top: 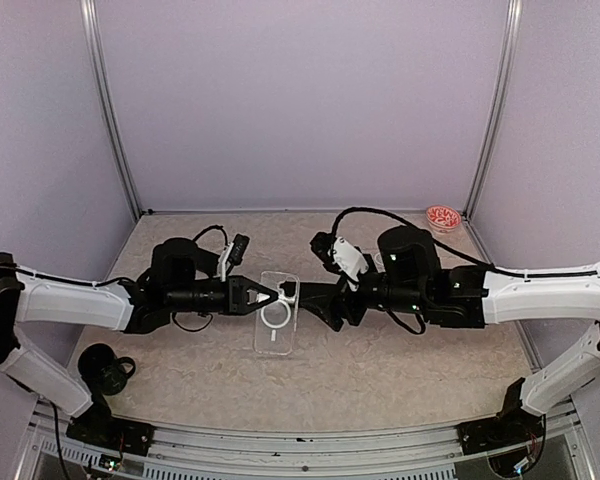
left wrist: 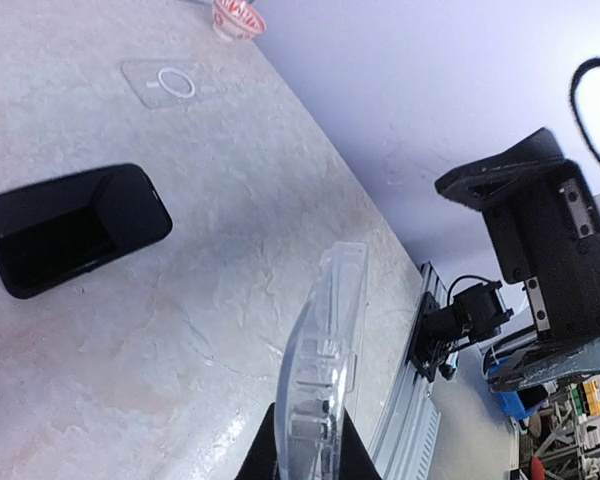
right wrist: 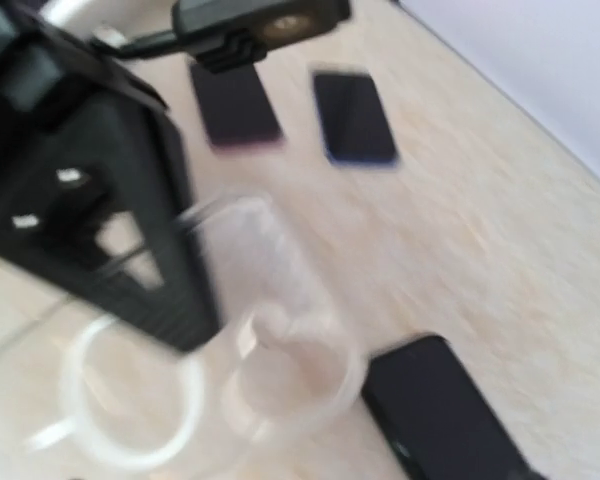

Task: Put the phone into the phone case
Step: Pass from the right arm to the left, then pass from the left arm to the right

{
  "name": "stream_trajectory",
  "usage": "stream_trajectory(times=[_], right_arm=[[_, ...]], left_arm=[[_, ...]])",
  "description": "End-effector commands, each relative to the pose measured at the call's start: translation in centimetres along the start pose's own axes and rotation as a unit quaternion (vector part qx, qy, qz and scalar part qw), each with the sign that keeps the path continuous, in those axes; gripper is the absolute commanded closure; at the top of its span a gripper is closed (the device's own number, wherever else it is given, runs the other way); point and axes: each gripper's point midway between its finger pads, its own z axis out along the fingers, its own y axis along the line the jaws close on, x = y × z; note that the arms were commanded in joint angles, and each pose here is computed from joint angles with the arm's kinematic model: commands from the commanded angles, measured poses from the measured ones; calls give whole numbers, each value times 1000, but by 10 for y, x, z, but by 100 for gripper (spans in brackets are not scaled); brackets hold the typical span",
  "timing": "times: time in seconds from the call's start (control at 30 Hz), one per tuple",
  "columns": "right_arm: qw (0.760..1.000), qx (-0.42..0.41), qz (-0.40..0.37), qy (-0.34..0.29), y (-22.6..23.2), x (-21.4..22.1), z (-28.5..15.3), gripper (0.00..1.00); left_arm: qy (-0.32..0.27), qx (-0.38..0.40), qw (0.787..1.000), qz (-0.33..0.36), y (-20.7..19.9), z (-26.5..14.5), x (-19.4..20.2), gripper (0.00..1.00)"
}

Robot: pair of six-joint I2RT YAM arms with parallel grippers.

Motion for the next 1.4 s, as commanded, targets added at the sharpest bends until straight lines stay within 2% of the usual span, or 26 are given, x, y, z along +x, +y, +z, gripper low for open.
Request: stream_trajectory(times=[0.0,0.13,0.3,0.7,1.1,1.37], right_arm=[[987,-68,124,-75,8,-26,-18,9],[969,-138,178,-102,20,-34,-21,9],[948,-218,209,-103,43,-39,-15,9],[916,-301,249,-94,62,-45,7,22],[894,-340,276,-90,63,-64,25,32],[882,-363,293,-72,67,-64,39,48]], left_arm=[[-112,14,993,20,-21,-32,-44,99],[-168,21,985,28,-30,-54,-60,99],[-224,24,974,28,-36,-76,-72,99],[-296,47,954,5,-43,-101,-80,100],[-308,52,950,4,-47,-105,-75,99],[-316,51,947,5,-50,-106,-73,99]])
